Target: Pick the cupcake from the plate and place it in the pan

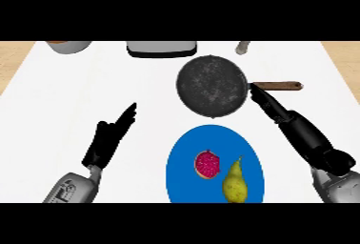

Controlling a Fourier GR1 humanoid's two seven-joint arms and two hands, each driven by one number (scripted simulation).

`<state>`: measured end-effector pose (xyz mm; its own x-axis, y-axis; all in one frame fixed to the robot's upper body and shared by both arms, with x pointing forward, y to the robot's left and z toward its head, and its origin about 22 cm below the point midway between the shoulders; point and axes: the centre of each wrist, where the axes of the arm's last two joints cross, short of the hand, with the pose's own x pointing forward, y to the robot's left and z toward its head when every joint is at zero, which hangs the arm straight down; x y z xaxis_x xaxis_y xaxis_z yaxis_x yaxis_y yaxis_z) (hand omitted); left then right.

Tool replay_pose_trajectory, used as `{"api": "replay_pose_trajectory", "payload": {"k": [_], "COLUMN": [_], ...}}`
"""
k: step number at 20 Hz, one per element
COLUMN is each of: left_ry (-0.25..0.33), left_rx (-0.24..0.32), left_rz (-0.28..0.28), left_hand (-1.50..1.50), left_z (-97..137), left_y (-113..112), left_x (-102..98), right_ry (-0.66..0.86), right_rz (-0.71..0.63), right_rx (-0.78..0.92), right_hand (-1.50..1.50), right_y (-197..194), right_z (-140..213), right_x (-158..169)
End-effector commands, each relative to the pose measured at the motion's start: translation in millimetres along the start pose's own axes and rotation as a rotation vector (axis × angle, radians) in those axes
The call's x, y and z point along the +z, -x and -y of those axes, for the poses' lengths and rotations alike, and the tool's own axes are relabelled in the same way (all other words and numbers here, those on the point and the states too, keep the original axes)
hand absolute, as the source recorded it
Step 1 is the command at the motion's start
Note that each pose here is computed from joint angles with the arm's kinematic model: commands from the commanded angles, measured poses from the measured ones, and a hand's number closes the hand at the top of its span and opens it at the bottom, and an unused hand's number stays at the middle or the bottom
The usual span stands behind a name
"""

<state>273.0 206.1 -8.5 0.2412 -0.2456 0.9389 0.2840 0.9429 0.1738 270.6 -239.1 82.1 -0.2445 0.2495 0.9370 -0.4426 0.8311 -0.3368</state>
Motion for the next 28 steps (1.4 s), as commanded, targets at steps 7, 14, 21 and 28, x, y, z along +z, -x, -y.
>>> {"api": "replay_pose_trajectory", "payload": {"k": [7,14,21,28], "left_ry": [-0.077,-0.124,-0.131,-0.102], "left_rx": [-0.111,-0.084,-0.081,-0.092], "left_rz": [0.191,0.200,0.212,0.204], "left_hand": [0.00,0.00,0.00,0.00], "left_z": [-30,-47,-54,-46], "left_y": [-47,-33,-38,-55], "left_x": [1,29,38,20], "right_ry": [0.021,0.265,-0.058,-0.335], "right_rz": [-0.455,-0.407,-0.579,-0.750], "right_rx": [0.552,0.295,0.572,0.811], "right_hand": [-1.50,-1.50,-1.50,-1.50], "right_y": [20,83,33,-24], "right_z": [46,-68,-41,-65], "right_x": [-23,-22,-48,-101]}}
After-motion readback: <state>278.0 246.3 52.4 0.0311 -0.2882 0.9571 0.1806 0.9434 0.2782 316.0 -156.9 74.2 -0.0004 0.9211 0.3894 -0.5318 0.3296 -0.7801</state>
